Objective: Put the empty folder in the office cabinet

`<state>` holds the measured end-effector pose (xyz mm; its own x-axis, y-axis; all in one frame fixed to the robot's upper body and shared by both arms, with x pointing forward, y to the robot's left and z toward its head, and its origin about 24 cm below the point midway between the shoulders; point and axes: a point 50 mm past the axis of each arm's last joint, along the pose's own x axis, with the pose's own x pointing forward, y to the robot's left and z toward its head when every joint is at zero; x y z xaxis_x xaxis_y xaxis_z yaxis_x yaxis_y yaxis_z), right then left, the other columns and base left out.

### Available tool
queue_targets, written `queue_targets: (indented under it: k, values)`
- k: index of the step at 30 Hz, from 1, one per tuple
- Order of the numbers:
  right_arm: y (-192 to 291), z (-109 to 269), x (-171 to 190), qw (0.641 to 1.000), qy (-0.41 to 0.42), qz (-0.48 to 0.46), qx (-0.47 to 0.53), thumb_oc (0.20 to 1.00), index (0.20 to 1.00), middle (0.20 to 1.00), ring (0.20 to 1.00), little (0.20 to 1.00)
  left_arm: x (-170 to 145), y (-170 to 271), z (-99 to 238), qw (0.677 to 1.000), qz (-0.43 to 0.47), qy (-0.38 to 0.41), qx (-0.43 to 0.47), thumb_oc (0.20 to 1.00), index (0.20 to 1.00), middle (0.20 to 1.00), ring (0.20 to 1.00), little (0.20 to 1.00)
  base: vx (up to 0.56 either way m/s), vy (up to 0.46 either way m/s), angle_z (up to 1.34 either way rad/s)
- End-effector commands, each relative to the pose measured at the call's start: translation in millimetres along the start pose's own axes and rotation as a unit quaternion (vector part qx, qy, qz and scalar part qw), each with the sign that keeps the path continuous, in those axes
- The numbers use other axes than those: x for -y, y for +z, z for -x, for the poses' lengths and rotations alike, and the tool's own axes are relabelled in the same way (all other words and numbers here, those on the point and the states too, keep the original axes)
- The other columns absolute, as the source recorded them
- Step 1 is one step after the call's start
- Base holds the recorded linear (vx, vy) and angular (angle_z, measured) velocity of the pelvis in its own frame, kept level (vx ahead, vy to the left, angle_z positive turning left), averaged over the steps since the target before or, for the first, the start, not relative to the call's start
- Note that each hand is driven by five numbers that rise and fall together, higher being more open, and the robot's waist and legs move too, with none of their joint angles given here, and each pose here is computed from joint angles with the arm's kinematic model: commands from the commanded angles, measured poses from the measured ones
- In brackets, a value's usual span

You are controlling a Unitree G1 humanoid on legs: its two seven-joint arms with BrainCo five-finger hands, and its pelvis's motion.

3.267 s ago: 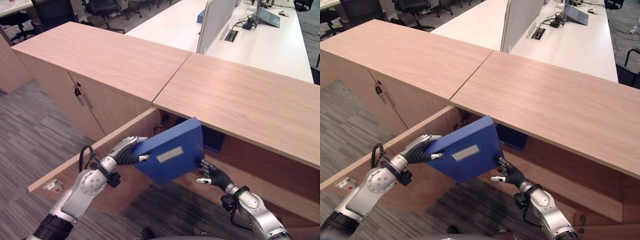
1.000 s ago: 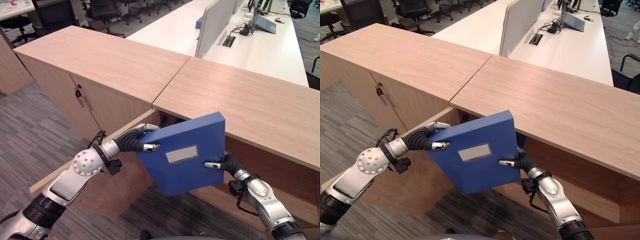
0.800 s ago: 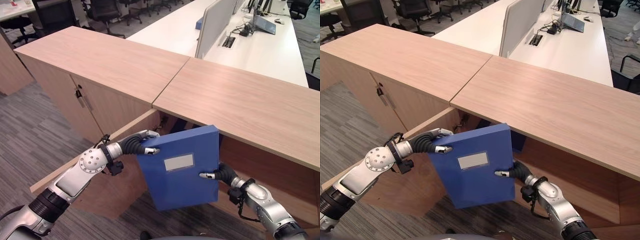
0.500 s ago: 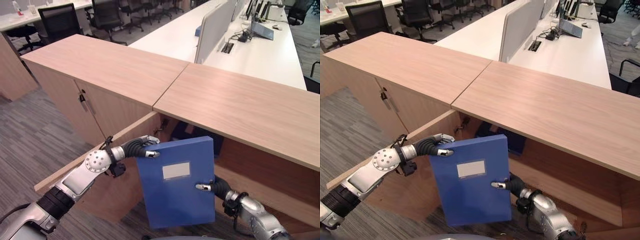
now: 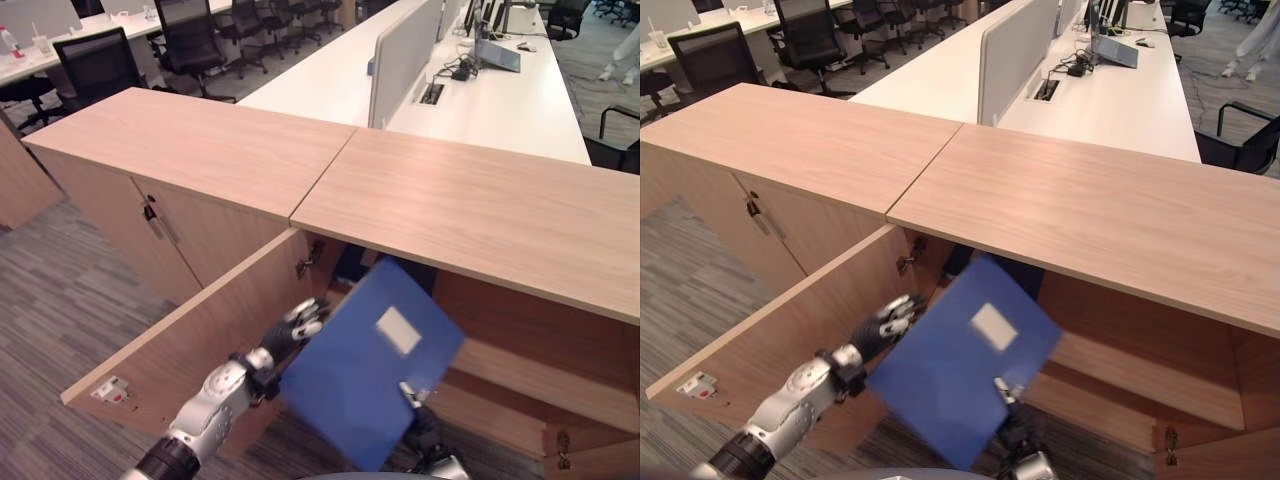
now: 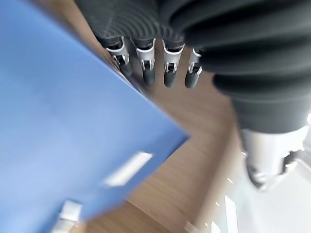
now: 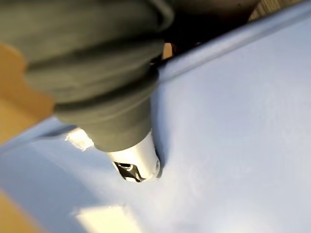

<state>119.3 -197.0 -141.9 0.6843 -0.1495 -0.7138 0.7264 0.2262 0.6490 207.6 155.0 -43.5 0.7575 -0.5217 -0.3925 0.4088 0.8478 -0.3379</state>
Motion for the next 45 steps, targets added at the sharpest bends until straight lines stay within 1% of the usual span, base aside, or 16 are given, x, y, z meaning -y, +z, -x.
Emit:
queue_targets:
  k: [1, 3, 4, 8, 15, 18, 20, 21, 22, 24, 27, 30, 33, 37, 41, 45]
  values:
    - [3.1, -11.7, -19.5, 0.999, 0.011, -0.042, 0.022, 0.2, 0.2, 0.2, 0.2, 0.2, 1.1, -15.3, -6.2, 1.0, -0.002, 0.023, -0.017, 1.0, 1.0, 1.0, 1.0, 1.0, 0.01, 0.018, -0.06]
    - [8.5, -13.0, -18.4, 0.998, 0.004, -0.046, 0.03, 0.2, 0.2, 0.2, 0.2, 0.2, -1.1, -21.4, -6.6, 0.999, -0.003, 0.034, -0.026, 1.0, 1.0, 1.0, 1.0, 1.0, 0.0, 0.01, -0.08]
    - [11.1, -14.0, -17.3, 0.998, -0.003, -0.053, 0.035, 0.2, 0.2, 0.2, 0.2, 0.2, -6.2, -34.8, -4.3, 0.997, 0.016, 0.061, -0.045, 1.0, 1.0, 1.0, 1.0, 1.0, -0.01, 0.013, -0.07]
    - [12.0, -16.5, -19.6, 0.998, -0.007, -0.053, 0.036, 0.2, 0.2, 0.2, 0.2, 0.2, -6.9, -45.9, -3.6, 0.994, 0.051, 0.082, -0.051, 1.0, 1.0, 1.0, 1.0, 1.0, -0.01, 0.001, -0.05]
    - [6.4, -16.7, -11.9, 0.999, -0.034, -0.031, 0.014, 0.2, 0.2, 0.2, 0.2, 0.2, -8.0, -48.3, -6.1, 0.993, 0.05, 0.093, -0.057, 1.0, 1.0, 1.0, 1.0, 1.0, -0.01, 0.001, 0.0]
    - [20.3, -29.2, -48.8, 0.999, 0.019, -0.026, 0.041, 0.2, 0.2, 0.2, 0.2, 0.2, -17.6, -43.3, 4.3, 0.99, 0.059, 0.127, -0.034, 1.0, 1.0, 1.0, 1.0, 1.0, -0.09, 0.05, -0.18]
    - [26.3, -33.1, -72.8, 0.996, 0.062, -0.025, 0.058, 0.2, 0.2, 0.2, 0.2, 0.2, -18.1, -47.0, 9.4, 0.988, 0.064, 0.131, -0.039, 1.0, 1.0, 1.0, 1.0, 1.0, 0.06, -0.024, -0.88]
    - [37.9, -34.8, -103.6, 0.989, 0.114, -0.028, 0.09, 0.2, 0.2, 0.2, 0.2, 0.2, -18.9, -52.1, 14.1, 0.987, 0.073, 0.138, -0.043, 1.0, 1.0, 1.0, 1.0, 1.0, 0.17, -0.178, -0.93]
    - [44.4, -34.9, -122.5, 0.983, 0.146, -0.03, 0.108, 0.2, 0.2, 0.2, 0.2, 0.2, -18.2, -55.5, 16.4, 0.986, 0.079, 0.141, -0.045, 1.0, 1.0, 1.0, 1.0, 1.0, 0.16, -0.212, -0.52]
    - [54.5, -32.0, -142.5, 0.974, 0.176, -0.033, 0.137, 0.2, 0.2, 0.2, 0.2, 0.2, -16.6, -57.6, 16.9, 0.986, 0.077, 0.137, -0.05, 1.0, 1.0, 1.0, 1.0, 1.0, 0.11, -0.251, -0.38]
    - [74.9, -22.8, -185.6, 0.951, 0.243, -0.041, 0.189, 0.2, 0.2, 0.2, 0.2, 0.2, -15.7, -64.8, 26.2, 0.985, 0.081, 0.141, -0.059, 1.0, 1.0, 1.0, 1.0, 1.0, 0.18, -0.394, -0.11]
    - [86.8, -18.1, -197.2, 0.94, 0.262, -0.045, 0.214, 0.2, 0.2, 0.2, 0.2, 0.2, -15.8, -67.1, 28.9, 0.985, 0.08, 0.141, -0.064, 1.0, 1.0, 1.0, 1.0, 1.0, 0.1, -0.282, -0.09]
    - [116.6, -7.8, -219.0, 0.917, 0.29, -0.03, 0.27, 0.2, 0.2, 0.2, 0.2, 0.2, -15.4, -69.2, 33.3, 0.984, 0.09, 0.14, -0.065, 1.0, 1.0, 1.0, 1.0, 1.0, 0.08, -0.416, -0.14]
    - [135.7, -1.5, -227.4, 0.906, 0.298, -0.019, 0.301, 0.2, 0.2, 0.2, 0.2, 0.2, -11.6, -65.1, 33.2, 0.987, 0.082, 0.124, -0.062, 1.0, 1.0, 1.0, 1.0, 1.0, -0.01, -0.297, -0.08]
    - [149.4, 4.9, -250.0, 0.894, 0.319, 0.001, 0.314, 0.2, 0.2, 0.2, 0.2, 0.2, -9.4, -52.8, 29.7, 0.992, 0.064, 0.101, -0.051, 1.0, 1.0, 1.0, 1.0, 1.0, -0.08, -0.08, 0.0]
    - [152.4, 6.7, -265.3, 0.89, 0.325, -0.018, 0.318, 0.2, 0.2, 0.2, 0.2, 0.2, -8.9, -47.4, 35.2, 0.993, 0.051, 0.093, -0.047, 1.0, 1.0, 1.0, 1.0, 1.0, 0.02, 0.118, -0.07]
